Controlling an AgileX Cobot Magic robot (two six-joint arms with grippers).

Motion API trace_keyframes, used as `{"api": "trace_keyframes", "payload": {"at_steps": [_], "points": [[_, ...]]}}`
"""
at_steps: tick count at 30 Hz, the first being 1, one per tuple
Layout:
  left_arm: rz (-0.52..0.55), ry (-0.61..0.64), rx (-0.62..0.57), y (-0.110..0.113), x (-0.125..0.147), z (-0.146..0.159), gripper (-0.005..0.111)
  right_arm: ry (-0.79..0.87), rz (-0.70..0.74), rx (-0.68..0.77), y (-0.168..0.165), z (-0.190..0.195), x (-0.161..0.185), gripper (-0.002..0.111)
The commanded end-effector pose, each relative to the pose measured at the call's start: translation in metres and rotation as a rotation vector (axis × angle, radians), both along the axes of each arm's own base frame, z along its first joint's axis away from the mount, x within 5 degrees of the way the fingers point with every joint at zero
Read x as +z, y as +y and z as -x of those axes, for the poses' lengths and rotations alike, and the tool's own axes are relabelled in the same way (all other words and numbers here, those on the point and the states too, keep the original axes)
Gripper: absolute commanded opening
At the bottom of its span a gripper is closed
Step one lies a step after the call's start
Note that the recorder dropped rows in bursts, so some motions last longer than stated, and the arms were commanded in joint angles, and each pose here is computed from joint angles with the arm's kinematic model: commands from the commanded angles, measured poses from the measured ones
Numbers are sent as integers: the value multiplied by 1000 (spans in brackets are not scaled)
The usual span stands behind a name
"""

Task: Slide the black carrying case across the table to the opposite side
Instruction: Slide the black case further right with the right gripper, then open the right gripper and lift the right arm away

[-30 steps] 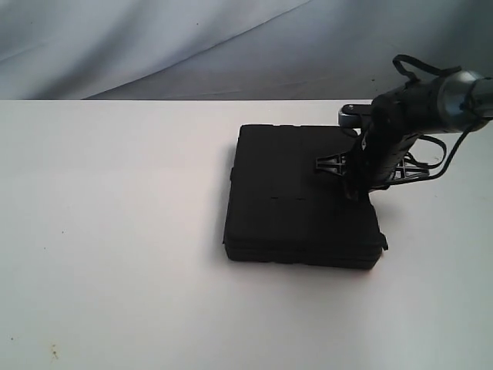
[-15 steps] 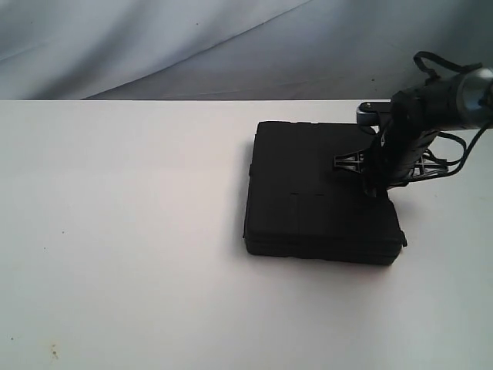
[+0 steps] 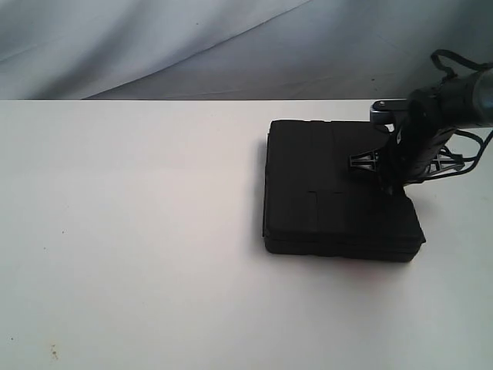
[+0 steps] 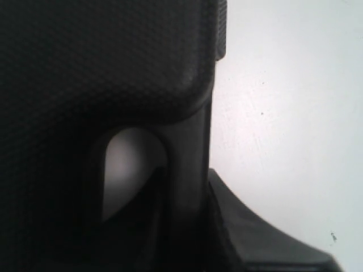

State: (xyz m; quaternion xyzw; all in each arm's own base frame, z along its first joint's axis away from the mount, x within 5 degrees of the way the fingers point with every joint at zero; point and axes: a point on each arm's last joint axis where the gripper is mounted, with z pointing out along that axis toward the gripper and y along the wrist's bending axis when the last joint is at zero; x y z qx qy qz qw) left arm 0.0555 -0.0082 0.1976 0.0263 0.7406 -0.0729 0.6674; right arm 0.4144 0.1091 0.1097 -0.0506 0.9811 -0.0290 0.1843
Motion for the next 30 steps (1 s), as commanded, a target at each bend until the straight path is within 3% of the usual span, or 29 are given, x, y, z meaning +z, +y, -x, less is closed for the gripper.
{"api": "trace_keyframes", "payload": {"at_steps": [1,30], "points": [[8,-1,1,0,-1,0,0,19,58,20,-18,-1,-5,0],[8,-1,1,0,-1,0,0,18,81,-16,-50,-8,-5,0]]}}
